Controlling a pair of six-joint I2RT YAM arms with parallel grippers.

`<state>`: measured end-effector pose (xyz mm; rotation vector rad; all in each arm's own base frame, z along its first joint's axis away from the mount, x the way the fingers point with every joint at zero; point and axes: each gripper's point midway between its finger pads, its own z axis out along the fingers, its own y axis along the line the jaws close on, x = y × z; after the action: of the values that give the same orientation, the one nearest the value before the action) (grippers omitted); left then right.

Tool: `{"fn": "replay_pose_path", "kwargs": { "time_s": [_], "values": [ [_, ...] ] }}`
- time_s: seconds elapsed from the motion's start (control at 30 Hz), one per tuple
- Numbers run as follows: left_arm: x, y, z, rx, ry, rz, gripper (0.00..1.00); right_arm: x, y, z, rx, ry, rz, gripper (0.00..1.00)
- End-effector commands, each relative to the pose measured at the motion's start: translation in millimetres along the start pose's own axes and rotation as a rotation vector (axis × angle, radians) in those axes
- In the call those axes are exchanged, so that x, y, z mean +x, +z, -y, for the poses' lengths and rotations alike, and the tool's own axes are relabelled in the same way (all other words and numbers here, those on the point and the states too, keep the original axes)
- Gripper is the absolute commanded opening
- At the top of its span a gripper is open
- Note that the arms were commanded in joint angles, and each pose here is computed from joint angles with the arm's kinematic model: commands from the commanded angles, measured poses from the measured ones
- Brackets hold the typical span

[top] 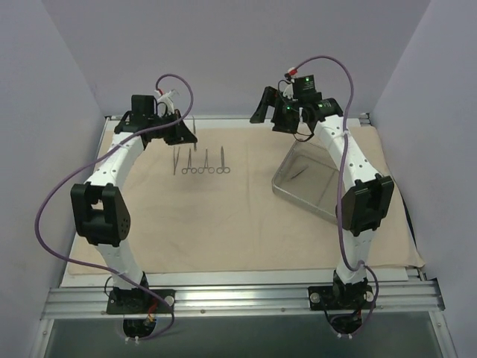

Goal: Open and lay out the surgical kit
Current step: Place the medical item in the surgical kit.

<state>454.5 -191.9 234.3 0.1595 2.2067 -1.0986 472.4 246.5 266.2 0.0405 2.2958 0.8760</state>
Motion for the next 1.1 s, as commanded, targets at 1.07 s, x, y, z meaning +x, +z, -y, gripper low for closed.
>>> {"fn": "replay_pose_path", "kwargs": {
  "time_s": [1.07],
  "values": [
    [54, -15, -262, -0.869, 0.008, -0.444, 0.09, 31, -61, 145, 0.527, 0.085, -0.111, 1.0]
  ]
}}
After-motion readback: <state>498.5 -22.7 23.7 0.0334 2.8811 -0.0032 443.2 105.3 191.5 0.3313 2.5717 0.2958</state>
